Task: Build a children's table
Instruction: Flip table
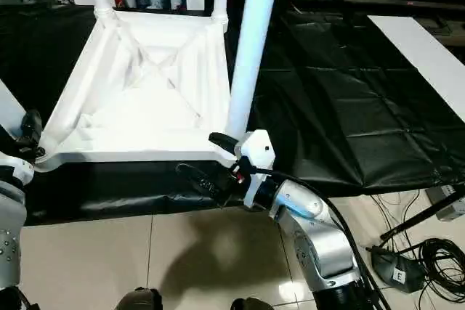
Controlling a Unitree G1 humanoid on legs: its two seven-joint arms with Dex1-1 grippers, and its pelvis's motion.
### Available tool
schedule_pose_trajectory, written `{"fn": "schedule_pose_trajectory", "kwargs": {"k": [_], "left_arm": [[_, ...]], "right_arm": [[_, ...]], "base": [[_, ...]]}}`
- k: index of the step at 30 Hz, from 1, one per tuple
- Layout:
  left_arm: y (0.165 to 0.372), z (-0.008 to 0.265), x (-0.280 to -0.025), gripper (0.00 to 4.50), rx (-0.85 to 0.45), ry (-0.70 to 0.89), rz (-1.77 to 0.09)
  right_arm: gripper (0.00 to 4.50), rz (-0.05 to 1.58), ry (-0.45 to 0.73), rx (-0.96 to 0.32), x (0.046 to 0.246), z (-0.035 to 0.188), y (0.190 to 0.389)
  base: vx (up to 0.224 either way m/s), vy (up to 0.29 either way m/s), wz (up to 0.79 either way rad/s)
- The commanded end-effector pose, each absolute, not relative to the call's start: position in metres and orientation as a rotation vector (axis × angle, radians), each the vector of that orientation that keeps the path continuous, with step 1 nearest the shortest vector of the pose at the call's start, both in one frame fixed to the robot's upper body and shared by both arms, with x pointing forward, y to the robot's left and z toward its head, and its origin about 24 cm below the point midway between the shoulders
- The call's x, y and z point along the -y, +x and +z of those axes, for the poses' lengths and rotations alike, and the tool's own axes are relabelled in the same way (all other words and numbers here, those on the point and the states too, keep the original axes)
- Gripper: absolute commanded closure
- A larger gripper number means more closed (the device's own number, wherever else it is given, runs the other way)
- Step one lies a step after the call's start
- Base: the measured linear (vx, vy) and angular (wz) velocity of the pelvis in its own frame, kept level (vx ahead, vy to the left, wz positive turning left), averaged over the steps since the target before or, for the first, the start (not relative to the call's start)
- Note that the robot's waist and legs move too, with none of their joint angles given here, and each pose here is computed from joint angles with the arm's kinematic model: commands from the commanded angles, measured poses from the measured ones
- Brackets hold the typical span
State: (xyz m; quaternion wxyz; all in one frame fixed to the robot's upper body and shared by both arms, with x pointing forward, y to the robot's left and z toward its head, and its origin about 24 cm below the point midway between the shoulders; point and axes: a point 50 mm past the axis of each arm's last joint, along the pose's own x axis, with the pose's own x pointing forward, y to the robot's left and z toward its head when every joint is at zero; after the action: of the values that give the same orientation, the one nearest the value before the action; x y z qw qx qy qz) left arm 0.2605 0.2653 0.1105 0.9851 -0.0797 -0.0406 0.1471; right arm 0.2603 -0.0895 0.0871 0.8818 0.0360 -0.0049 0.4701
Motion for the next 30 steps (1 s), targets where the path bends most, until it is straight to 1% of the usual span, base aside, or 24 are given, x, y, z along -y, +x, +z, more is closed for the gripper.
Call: {"fn": "schedule_pose_trajectory", "kwargs": {"k": [1,3,4,5,7,11,14,16,18,19,22,23,25,26,28,29,30], "left_arm": [[0.265,0.110,-0.252,2.25,0.065,-0.185,0.225],[0.265,0.110,-0.252,2.26,0.065,-0.185,0.225],[0.271,0.109,-0.235,2.27,0.045,-0.232,0.155],[0.271,0.109,-0.235,2.28,0.045,-0.232,0.155],[0.275,0.107,-0.215,2.30,0.043,-0.313,0.090],[0.279,0.105,-0.191,2.30,0.061,-0.497,0.048],[0.280,0.104,-0.186,2.30,0.059,-0.525,0.039],[0.282,0.105,-0.177,2.30,0.070,-0.597,0.028],[0.283,0.106,-0.175,2.30,0.073,-0.615,0.030],[0.285,0.104,-0.170,2.30,0.068,-0.659,0.035],[0.286,0.103,-0.167,2.30,0.068,-0.672,0.030],[0.287,0.103,-0.165,2.30,0.065,-0.673,0.025],[0.287,0.102,-0.164,2.30,0.054,-0.664,0.022],[0.287,0.102,-0.164,2.30,0.054,-0.664,0.022],[0.287,0.102,-0.162,2.30,0.054,-0.668,0.014],[0.288,0.102,-0.162,2.30,0.053,-0.670,0.014],[0.288,0.101,-0.161,2.30,0.050,-0.678,0.013]], "right_arm": [[0.00,0.967,0.069,0.003,0.091,0.084,0.260],[0.00,0.967,0.069,0.003,0.091,0.084,0.260],[0.00,0.954,0.075,-0.003,0.093,0.082,0.260],[0.00,0.954,0.075,-0.003,0.093,0.082,0.260],[0.00,0.942,0.085,-0.008,0.095,0.080,0.259],[0.00,0.908,0.117,-0.017,0.096,0.077,0.260],[0.00,0.899,0.124,-0.018,0.096,0.077,0.261],[0.00,0.871,0.143,-0.024,0.097,0.076,0.263],[0.00,0.860,0.148,-0.026,0.098,0.076,0.263],[0.00,0.805,0.177,-0.045,0.102,0.073,0.267],[0.00,0.748,0.232,-0.057,0.105,0.072,0.271],[0.00,0.690,0.310,-0.055,0.106,0.073,0.275],[0.00,0.609,0.393,-0.056,0.108,0.074,0.282],[0.00,0.605,0.398,-0.055,0.108,0.075,0.282],[0.00,0.553,0.473,-0.051,0.109,0.077,0.288],[0.00,0.543,0.483,-0.049,0.110,0.077,0.289],[0.00,0.504,0.523,-0.044,0.111,0.078,0.293]], "base": [[0.000,0.000,0.00],[0.000,0.000,0.00],[0.000,0.000,0.00],[0.000,0.000,0.00],[0.000,0.000,0.00],[0.000,0.000,0.00],[0.000,0.000,0.00],[0.000,0.000,0.00],[0.000,0.000,0.00],[0.000,0.000,0.00],[0.000,0.000,0.00],[0.000,0.000,0.00],[0.000,0.000,0.00],[0.000,0.000,0.00],[0.000,0.000,0.00],[0.000,0.000,0.00],[0.000,0.000,0.00]]}}
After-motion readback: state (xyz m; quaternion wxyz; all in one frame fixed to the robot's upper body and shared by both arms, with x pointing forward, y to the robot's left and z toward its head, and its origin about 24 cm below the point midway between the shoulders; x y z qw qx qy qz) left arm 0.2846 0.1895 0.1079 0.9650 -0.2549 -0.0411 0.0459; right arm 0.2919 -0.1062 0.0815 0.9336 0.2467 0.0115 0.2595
